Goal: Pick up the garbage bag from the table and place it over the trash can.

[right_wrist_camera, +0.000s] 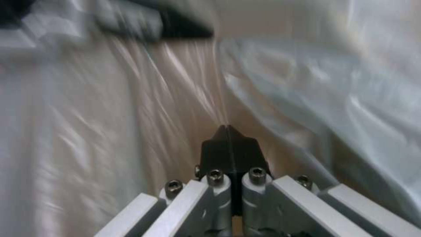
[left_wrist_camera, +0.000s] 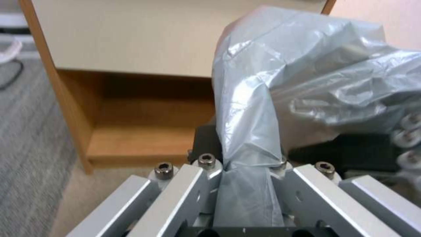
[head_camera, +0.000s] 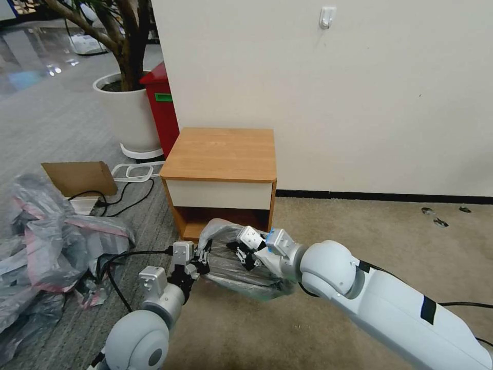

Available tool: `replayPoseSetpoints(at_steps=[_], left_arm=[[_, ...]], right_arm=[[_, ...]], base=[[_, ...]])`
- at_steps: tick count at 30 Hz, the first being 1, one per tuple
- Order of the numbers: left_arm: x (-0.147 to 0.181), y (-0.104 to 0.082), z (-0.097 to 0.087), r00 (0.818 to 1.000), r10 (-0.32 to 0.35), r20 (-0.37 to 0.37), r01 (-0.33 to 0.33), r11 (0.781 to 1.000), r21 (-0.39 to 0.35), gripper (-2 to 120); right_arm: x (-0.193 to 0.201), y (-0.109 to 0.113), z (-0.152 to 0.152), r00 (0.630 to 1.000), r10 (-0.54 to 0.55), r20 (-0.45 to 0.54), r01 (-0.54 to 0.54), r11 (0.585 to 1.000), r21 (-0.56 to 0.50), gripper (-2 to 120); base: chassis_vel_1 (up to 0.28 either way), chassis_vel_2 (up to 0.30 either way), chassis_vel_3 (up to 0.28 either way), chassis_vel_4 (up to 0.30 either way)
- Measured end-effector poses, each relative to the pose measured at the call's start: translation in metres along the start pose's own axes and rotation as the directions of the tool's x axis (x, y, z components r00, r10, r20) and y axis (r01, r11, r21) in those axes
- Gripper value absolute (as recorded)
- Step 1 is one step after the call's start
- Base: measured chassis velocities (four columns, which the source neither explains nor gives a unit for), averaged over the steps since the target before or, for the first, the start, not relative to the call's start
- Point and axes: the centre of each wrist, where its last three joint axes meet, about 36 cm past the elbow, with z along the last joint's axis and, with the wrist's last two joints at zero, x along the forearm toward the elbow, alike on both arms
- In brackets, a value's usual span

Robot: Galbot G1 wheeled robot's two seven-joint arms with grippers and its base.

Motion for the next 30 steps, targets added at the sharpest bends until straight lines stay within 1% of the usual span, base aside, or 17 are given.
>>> replayPoseSetpoints(at_steps=[1,4,9,15,22,23,26,30], left_arm=[[0.0,0.0,-0.001,1.0,0.0,0.009,0.0,1.0,-0.013,6],[0.001,-0.004,-0.005,1.0,0.012,0.027,-0.011,1.0,-0.02,6],[0.002,-0.009,-0.009,0.999,0.026,0.041,-0.026,1.0,-0.011,6],[0.002,-0.012,-0.012,0.998,0.034,0.05,-0.034,0.999,-0.008,6],[0.004,-0.015,-0.018,0.995,0.038,0.089,-0.032,0.997,-0.07,6],[0.004,-0.015,-0.018,0.995,0.038,0.089,-0.032,0.997,-0.07,6],[0.005,-0.017,-0.022,0.992,0.049,0.118,-0.034,0.992,-0.125,6],[0.006,-0.019,-0.026,0.989,0.057,0.139,-0.035,0.987,-0.154,6]], right_arm=[[-0.004,-0.001,0.001,1.0,0.007,-0.013,-0.007,1.0,0.015,0],[-0.012,-0.008,0.003,0.999,0.025,-0.046,-0.023,0.999,0.05,0],[-0.021,-0.008,0.003,0.997,0.03,-0.069,-0.024,0.995,0.092,0],[-0.032,-0.009,0.0,0.996,0.033,-0.083,-0.023,0.993,0.118,0],[-0.046,-0.015,-0.001,0.992,0.063,-0.109,-0.045,0.987,0.157,0],[-0.046,-0.015,-0.001,0.992,0.063,-0.109,-0.045,0.987,0.157,0],[-0.055,-0.017,0.001,0.988,0.099,-0.121,-0.08,0.985,0.152,0],[-0.062,-0.016,0.002,0.985,0.12,-0.125,-0.102,0.985,0.141,0]], base=[[0.0,0.0,0.0,0.0],[0.0,0.0,0.0,0.0],[0.0,0.0,0.0,0.0],[0.0,0.0,0.0,0.0],[0.0,0.0,0.0,0.0],[0.0,0.0,0.0,0.0],[0.0,0.0,0.0,0.0],[0.0,0.0,0.0,0.0]])
